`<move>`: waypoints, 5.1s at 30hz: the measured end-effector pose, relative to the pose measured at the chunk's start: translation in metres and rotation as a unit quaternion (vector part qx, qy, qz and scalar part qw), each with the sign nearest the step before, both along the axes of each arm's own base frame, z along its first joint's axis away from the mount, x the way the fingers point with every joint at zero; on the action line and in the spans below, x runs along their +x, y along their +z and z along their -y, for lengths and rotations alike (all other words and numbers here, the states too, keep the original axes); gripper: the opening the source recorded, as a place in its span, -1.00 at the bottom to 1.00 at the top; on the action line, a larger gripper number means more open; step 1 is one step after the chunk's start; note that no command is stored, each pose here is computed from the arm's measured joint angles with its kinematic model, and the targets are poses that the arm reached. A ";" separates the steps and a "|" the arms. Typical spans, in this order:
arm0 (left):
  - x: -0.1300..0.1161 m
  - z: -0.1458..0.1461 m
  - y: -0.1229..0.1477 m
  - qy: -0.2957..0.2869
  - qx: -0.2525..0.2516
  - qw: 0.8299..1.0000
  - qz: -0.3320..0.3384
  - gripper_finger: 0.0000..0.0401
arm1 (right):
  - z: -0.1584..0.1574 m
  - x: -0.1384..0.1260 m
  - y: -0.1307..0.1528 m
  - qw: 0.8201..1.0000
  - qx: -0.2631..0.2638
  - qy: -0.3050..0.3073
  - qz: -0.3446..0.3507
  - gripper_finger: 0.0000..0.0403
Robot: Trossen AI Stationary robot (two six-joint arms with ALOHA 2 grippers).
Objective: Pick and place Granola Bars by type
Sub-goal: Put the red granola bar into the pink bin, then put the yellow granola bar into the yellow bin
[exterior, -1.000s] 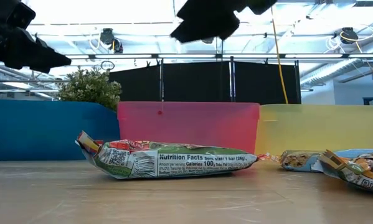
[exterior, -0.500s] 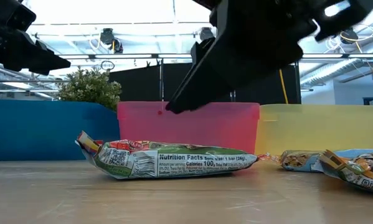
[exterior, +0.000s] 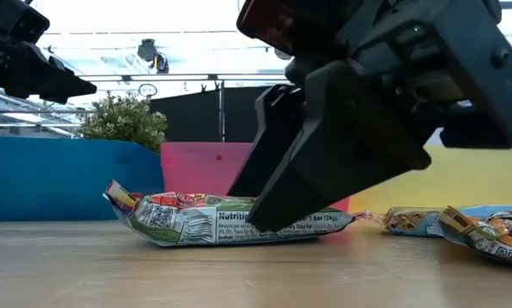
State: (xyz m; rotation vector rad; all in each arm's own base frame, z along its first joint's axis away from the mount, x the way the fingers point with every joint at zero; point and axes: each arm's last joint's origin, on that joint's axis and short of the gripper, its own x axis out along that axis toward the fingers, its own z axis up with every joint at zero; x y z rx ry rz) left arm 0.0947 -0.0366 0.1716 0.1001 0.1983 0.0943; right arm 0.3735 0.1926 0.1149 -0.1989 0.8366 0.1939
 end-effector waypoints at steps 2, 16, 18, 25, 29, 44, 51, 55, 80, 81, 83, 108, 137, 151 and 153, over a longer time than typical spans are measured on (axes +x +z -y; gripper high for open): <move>0.000 0.000 0.000 0.000 0.000 1.000 0.000 -0.71 | 0.000 0.000 -0.004 1.000 -0.007 0.004 -0.004 0.33; 0.000 0.000 0.000 0.000 0.000 1.000 0.000 -0.71 | -0.006 -0.008 -0.006 1.000 -0.005 -0.018 -0.018 0.28; 0.000 0.000 0.000 0.000 0.000 1.000 0.000 -0.71 | -0.006 -0.008 -0.007 1.000 -0.005 -0.020 -0.022 0.28; 0.000 0.000 0.000 0.000 0.000 1.000 0.000 -0.71 | -0.009 -0.008 -0.007 0.999 0.027 0.013 -0.034 0.21; 0.000 0.000 0.000 0.000 0.000 1.000 0.000 -0.71 | -0.012 -0.007 -0.010 0.998 0.040 0.025 -0.031 0.05; 0.000 0.000 0.000 0.000 0.000 1.000 0.000 -0.71 | -0.001 0.002 -0.004 0.999 0.034 0.020 -0.003 -0.64; 0.000 0.000 0.000 0.000 -0.001 1.000 0.002 -0.71 | 0.003 -0.001 0.036 0.997 0.015 0.060 0.046 -0.64; 0.000 0.000 0.001 0.000 -0.002 1.000 0.004 -0.71 | 0.015 -0.002 0.081 0.992 0.013 0.070 0.108 -0.69; 0.000 0.000 0.001 -0.001 0.002 1.000 0.004 -0.71 | 0.205 0.019 0.055 0.987 -0.030 -0.148 -0.049 -0.75; 0.000 0.000 0.001 -0.001 0.002 1.000 0.004 -0.71 | 0.205 0.019 0.050 0.987 -0.031 -0.147 -0.059 -0.75; 0.000 0.000 0.001 0.000 0.002 1.000 0.004 -0.71 | 0.205 0.021 0.044 0.987 -0.031 -0.147 -0.062 -0.74; 0.000 0.000 0.001 0.000 -0.002 1.000 0.004 -0.71 | 0.194 0.001 0.087 0.983 -0.021 -0.175 -0.051 -0.16; 0.000 0.000 0.001 0.003 -0.018 1.000 0.006 -0.71 | -0.011 -0.092 0.084 0.963 0.043 -0.251 -0.093 -1.00; 0.000 0.000 0.001 0.005 -0.026 1.000 0.006 -0.71 | -0.026 -0.083 0.046 0.953 0.069 -0.255 -0.148 -0.87; 0.000 0.000 0.001 0.005 -0.025 1.000 0.005 -0.71 | -0.025 -0.082 0.048 0.950 0.078 -0.265 -0.145 -0.73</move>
